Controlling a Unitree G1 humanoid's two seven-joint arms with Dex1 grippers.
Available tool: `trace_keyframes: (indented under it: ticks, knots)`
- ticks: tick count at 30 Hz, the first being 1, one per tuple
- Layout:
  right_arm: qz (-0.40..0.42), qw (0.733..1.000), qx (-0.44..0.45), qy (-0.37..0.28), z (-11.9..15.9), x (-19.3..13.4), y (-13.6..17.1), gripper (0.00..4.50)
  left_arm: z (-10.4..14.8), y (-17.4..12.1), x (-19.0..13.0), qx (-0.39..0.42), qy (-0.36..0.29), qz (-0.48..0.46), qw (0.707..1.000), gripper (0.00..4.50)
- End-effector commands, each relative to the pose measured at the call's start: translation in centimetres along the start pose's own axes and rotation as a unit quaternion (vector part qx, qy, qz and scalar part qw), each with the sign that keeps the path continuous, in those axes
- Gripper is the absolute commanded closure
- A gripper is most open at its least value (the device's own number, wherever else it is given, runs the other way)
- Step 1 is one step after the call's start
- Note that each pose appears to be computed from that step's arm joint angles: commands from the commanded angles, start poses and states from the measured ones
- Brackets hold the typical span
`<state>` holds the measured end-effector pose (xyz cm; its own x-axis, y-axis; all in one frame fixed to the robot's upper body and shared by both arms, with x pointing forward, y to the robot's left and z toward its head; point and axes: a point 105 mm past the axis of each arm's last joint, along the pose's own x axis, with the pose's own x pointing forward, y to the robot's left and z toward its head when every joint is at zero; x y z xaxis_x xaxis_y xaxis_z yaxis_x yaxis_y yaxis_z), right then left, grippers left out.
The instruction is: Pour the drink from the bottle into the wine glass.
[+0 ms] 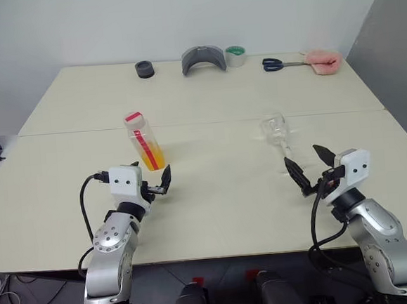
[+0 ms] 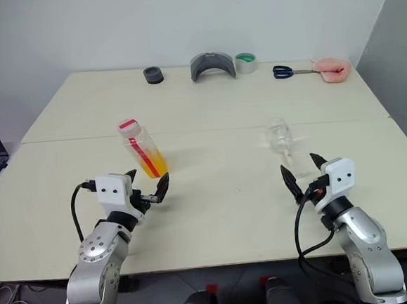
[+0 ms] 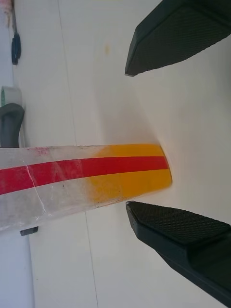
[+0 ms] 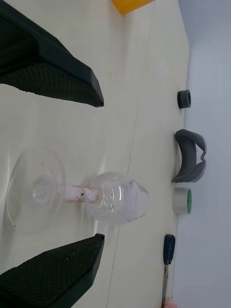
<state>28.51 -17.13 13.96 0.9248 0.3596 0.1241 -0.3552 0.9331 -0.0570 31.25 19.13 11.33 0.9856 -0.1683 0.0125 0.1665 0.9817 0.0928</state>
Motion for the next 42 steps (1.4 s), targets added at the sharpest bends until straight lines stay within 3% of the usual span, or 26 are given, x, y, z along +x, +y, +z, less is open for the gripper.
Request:
trace_keyframes:
  ticks: [1,17,25,31,38,42]
  knots:
    - [0.008,1.000,-0.007,-0.013,0.8,0.1,0.3,0.00,1.4,-0.3,-0.1,0.016,-0.027,-0.011,0.999,0.04]
    - [0.017,1.000,-0.007,-0.015,0.6,0.5,0.5,0.00,1.3,0.3,-0.1,0.050,-0.020,0.010,0.999,0.04]
    - [0.042,0.999,-0.027,-0.021,1.1,0.9,0.9,0.00,1.6,0.4,-0.3,0.023,-0.039,0.021,0.999,0.04]
    - [0.141,0.990,-0.007,-0.029,3.1,0.8,3.0,0.00,1.6,0.4,-0.1,0.032,-0.031,0.075,0.996,0.04]
    - [0.313,0.949,0.022,0.010,5.2,-0.3,7.2,0.00,2.4,-0.1,0.9,0.012,-0.036,0.091,0.995,0.04]
    - [0.336,0.942,0.010,0.015,5.6,-0.2,7.9,0.00,2.8,0.1,2.0,0.001,-0.039,0.096,0.995,0.04]
